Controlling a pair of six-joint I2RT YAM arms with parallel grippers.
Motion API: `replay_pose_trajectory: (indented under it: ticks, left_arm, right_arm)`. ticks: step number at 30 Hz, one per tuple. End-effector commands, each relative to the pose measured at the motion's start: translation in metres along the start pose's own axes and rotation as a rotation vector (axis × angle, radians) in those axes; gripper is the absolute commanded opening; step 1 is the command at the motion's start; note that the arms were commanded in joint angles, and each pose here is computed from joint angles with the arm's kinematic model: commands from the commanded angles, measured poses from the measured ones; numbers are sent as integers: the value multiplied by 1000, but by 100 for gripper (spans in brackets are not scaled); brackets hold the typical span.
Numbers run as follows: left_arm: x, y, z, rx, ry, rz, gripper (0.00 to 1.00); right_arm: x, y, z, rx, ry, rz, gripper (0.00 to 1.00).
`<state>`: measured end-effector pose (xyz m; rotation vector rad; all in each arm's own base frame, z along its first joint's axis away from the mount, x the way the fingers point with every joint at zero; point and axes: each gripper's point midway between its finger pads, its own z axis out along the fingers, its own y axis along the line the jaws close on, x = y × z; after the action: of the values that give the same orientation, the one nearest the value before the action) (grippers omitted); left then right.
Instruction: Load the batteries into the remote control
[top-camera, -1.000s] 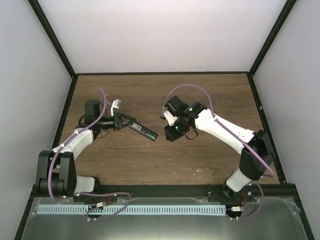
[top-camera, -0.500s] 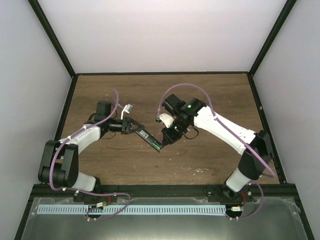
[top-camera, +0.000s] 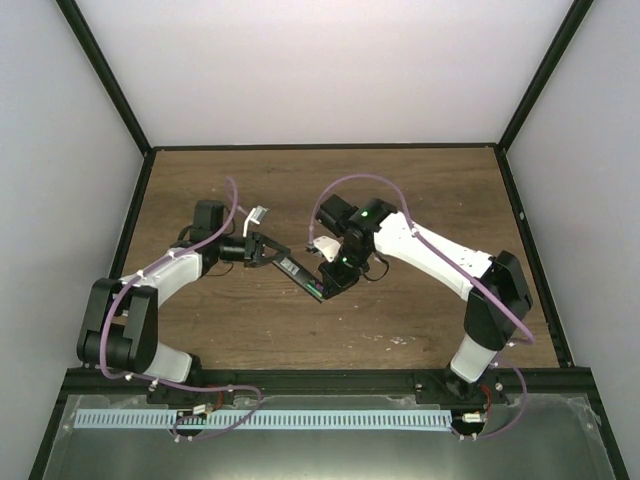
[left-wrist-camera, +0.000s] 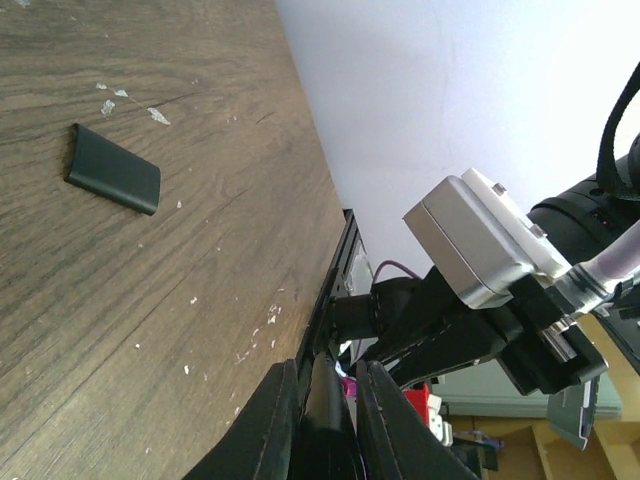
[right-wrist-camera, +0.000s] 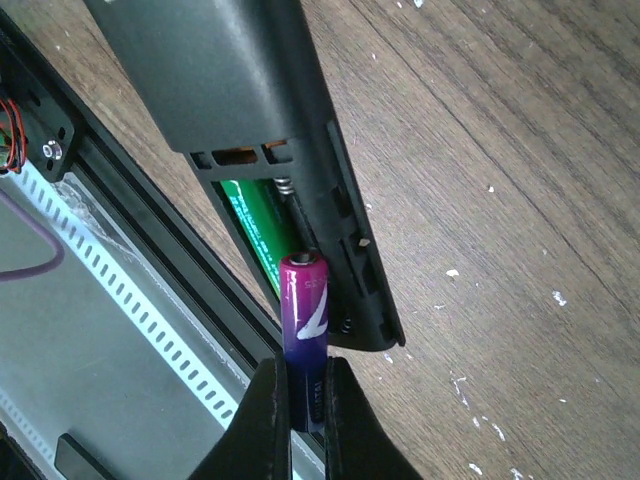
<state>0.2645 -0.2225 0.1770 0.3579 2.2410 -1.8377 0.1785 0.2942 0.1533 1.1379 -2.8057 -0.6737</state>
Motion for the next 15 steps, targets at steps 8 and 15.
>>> replay_pose_trajectory:
  ticks: [8,15]
  left_arm:
    - [7,-7,3,52,47,-2,0]
    - [5,-10,3,57,52,0,0]
  right_arm:
    - [-17,3,-9,26,-30,-35,1]
    - [-16,1,-4,27,-11,-33,1]
